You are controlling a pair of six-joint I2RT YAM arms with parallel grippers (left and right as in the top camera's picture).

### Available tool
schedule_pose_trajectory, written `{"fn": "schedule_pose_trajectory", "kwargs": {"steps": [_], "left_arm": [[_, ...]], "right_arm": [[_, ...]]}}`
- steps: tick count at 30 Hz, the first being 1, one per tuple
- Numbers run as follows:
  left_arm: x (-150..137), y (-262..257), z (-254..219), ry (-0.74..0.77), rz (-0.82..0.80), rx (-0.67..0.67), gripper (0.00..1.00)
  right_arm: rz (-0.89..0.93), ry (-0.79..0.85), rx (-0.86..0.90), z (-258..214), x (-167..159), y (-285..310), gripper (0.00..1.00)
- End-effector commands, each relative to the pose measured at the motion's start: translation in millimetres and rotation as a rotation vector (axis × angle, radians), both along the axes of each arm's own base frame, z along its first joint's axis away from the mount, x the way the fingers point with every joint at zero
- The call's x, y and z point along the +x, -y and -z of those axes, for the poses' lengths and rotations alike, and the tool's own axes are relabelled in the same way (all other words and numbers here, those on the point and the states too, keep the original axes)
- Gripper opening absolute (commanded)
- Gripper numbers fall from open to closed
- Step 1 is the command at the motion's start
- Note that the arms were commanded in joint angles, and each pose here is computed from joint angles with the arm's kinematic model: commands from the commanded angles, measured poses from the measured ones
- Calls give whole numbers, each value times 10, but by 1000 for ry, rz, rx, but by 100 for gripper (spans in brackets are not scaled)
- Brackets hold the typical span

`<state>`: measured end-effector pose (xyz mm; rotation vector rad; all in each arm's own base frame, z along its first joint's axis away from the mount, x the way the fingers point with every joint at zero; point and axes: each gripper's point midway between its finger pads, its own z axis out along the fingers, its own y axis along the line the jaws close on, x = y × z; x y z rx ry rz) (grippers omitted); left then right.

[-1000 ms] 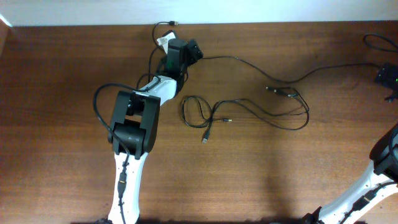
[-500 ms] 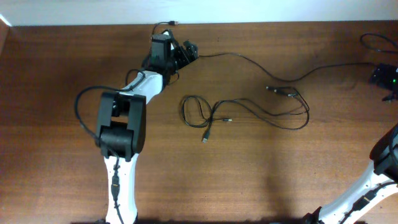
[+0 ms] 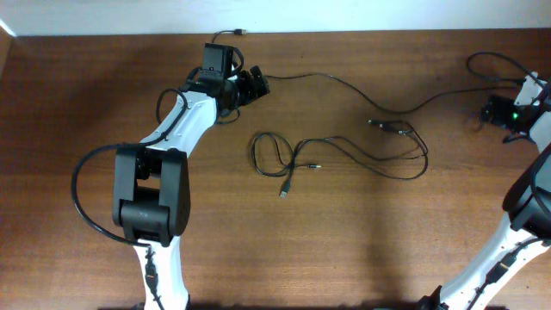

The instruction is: Untangle cables

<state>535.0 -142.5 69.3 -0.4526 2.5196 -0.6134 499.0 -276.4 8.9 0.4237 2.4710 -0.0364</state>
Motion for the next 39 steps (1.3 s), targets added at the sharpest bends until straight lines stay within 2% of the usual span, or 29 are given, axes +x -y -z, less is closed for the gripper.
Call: {"fn": "schedule_pose_trajectory", "kwargs": {"steps": [1, 7, 11, 20, 24, 29, 35, 39], "left_arm": [[6, -44, -86, 26, 15, 29, 99], [10, -43, -102, 32, 18, 31, 99], [20, -51, -106, 49, 45, 57, 99], [43, -134, -92, 53, 15, 97, 99], [43, -134, -92, 53, 15, 97, 99], [43, -134, -90, 53, 14, 96, 99], [41, -133, -88, 52, 14, 96, 99], [41, -133, -88, 52, 14, 96, 99]], "right_arm": [[-134, -48, 60, 270, 3, -331, 99], [-501, -243, 24, 485, -334, -878, 99], [-673, -299, 62, 525, -439, -1324, 99], [-839, -360, 1, 576, -321, -2104, 99], [-846, -353, -59, 579, -216, -2180, 99], [-691, -201, -87, 504, 222, -2098, 99], [-570, -137, -128, 781, 485, -1969, 99], [-457, -15, -200, 619, 784, -1726, 99]]}}
